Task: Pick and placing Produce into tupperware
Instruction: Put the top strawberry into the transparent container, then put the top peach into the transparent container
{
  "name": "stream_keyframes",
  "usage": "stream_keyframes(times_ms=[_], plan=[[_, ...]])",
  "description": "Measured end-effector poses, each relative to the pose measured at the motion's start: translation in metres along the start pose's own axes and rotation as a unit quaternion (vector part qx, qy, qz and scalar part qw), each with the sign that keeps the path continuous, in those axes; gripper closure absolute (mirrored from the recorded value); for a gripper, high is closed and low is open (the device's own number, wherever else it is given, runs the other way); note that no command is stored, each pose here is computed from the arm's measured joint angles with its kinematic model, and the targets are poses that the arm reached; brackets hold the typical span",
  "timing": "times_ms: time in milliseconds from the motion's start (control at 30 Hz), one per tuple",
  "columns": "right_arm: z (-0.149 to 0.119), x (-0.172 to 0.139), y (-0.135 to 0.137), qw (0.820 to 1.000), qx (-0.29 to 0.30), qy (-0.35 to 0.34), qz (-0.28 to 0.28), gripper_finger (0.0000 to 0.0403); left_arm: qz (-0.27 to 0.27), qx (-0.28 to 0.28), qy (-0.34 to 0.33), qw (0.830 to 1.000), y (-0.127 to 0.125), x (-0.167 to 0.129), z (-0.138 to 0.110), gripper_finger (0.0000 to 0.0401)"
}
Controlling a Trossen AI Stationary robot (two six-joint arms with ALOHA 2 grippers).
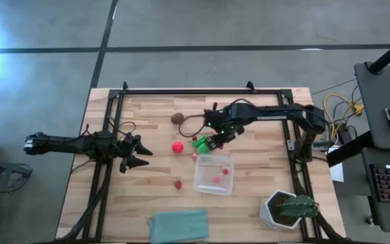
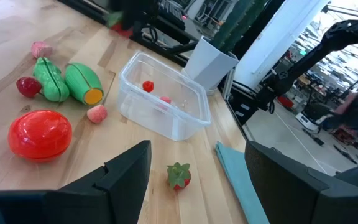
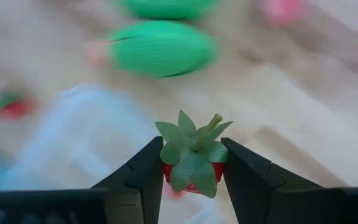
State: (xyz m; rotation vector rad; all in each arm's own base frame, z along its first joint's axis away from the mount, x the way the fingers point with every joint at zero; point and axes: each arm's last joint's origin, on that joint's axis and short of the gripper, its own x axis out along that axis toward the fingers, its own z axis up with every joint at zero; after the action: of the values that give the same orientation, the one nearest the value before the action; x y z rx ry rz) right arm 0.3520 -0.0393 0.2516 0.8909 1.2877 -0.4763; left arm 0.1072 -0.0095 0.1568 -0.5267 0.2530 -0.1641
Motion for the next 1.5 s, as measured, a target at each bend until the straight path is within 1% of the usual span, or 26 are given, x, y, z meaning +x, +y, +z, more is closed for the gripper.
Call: stream_keyframes(times_ms=[100,200,333,500,567,667,733,833,900,967,1033,1100,1167,1233,1333,1400,1500], plan=[[-0.009,-0.012,0.016,0.997,-0.055,0.02,0.053,0.0264,0.0,0.0,0.001,1.0,0.0,0.0,0.0,0.0155],[-0.022,-0.011,0.027,0.992,-0.085,0.05,0.079,0.0264,0.0,0.0,0.0,1.0,0.0,0.0,0.0,0.0155],[-0.036,0.011,0.036,0.988,-0.111,0.085,0.061,0.0264,0.0,0.0,0.0,1.0,0.0,0.0,0.0,0.0155],[-0.042,0.044,0.049,0.985,-0.132,0.102,0.039,0.0256,0.0,0.0,0.0,1.0,0.0,0.0,0.0,0.0155],[-0.045,0.056,0.052,0.983,-0.145,0.111,0.03,0.0241,0.0,0.0,0.0,1.0,0.0,0.0,0.0,0.0155],[-0.049,0.066,0.055,0.983,-0.151,0.107,0.006,0.0203,0.0,0.0,0.0,1.0,0.0,0.0,0.0,0.0155],[-0.05,0.065,0.055,0.985,-0.147,0.092,-0.011,0.0176,0.0,0.0,0.0,1.0,0.0,0.0,0.0,0.0155],[-0.047,0.056,0.054,0.987,-0.152,0.047,-0.032,0.0142,0.0,0.0,0.0,1.0,0.0,0.0,0.0,0.0155],[-0.045,0.04,0.051,0.987,-0.152,-0.001,-0.047,0.0128,0.0,0.0,0.0,1.0,0.0,0.0,0.0,0.0155],[-0.038,0.022,0.045,0.99,-0.129,-0.031,-0.042,0.0122,0.0,0.0,0.0,1.0,0.0,0.0,0.0,0.0155],[-0.025,0.012,0.034,0.997,-0.076,-0.02,-0.026,0.0121,0.0,0.0,0.0,1.0,0.0,0.0,0.0,0.0155],[-0.007,0.009,0.016,0.999,-0.024,-0.012,-0.027,0.0124,0.0,0.0,0.0,1.0,0.0,0.0,0.0,0.0155],[0.013,0.007,-0.001,0.999,0.008,-0.024,-0.032,0.0128,0.0,0.0,0.0,1.0,0.0,0.0,0.0,0.0155],[0.031,0.004,-0.017,0.999,0.026,-0.034,-0.032,0.013,0.0,0.0,0.001,1.0,0.0,0.0,0.0,0.0155],[0.045,0.008,-0.034,0.998,-0.002,-0.032,-0.049,0.0131,0.0,0.0,0.0,1.0,0.0,0.0,0.0,0.0155],[0.048,0.01,-0.038,0.997,-0.032,-0.031,-0.064,0.0131,0.0,0.0,-0.001,1.0,0.0,0.0,0.0,0.0155],[0.05,0.015,-0.041,0.994,-0.056,-0.027,-0.087,0.0131,0.0,0.0,0.0,1.0,0.0,0.0,0.0,0.0155]])
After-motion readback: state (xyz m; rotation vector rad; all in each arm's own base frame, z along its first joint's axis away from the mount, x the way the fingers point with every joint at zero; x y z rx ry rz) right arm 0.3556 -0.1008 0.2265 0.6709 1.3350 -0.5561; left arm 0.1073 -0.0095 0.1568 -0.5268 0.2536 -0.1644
